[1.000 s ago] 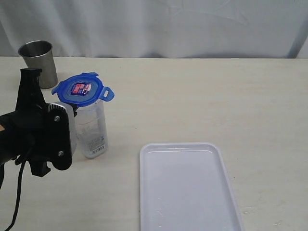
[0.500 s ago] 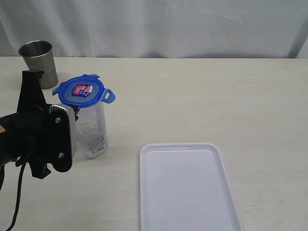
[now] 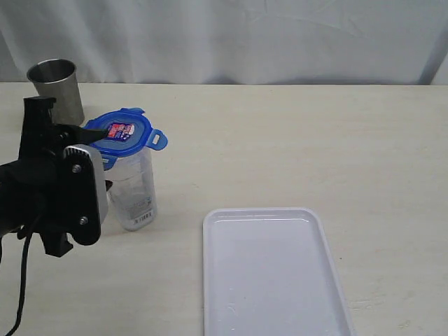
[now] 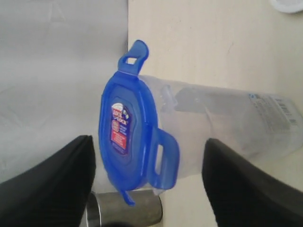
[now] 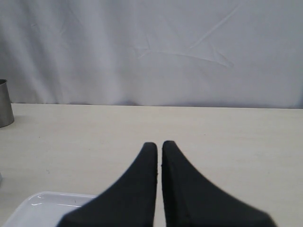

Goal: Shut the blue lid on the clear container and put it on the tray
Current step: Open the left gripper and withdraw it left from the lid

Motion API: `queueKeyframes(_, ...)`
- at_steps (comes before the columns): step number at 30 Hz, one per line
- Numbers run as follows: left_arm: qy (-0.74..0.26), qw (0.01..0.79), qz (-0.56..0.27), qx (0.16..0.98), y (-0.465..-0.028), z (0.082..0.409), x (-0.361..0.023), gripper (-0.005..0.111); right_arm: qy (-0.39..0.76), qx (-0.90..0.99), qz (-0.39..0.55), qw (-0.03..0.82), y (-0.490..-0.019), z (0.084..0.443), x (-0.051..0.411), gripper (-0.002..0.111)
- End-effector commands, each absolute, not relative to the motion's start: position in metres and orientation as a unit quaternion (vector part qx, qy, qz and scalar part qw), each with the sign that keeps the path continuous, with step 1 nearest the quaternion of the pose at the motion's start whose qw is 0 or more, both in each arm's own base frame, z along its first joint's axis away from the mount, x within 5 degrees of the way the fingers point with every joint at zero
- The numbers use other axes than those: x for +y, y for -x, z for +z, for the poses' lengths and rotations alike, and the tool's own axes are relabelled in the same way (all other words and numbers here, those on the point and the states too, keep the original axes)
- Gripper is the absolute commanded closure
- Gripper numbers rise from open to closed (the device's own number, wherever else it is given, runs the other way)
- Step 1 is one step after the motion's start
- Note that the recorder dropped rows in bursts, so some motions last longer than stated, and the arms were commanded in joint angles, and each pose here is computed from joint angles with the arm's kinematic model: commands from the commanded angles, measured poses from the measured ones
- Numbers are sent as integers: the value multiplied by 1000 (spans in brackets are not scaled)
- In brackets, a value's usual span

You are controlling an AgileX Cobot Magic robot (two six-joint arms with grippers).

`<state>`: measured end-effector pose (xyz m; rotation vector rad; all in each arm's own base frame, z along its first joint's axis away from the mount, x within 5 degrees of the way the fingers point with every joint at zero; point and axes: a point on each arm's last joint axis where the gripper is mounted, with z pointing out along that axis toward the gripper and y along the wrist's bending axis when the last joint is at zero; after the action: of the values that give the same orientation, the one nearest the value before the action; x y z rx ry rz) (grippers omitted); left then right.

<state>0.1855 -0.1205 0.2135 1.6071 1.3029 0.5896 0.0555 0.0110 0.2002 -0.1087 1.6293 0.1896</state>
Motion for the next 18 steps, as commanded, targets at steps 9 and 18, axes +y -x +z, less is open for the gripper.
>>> queueKeyframes(9, -551, 534, 127, 628, -159, 242, -108, 38, 46, 722, 85, 685, -55, 201, 11, 104)
queueKeyframes(18, -160, 589, 33, 792, -172, 302, -81, 66, 36, 697, 93, 710, -55, 208, 10, 104)
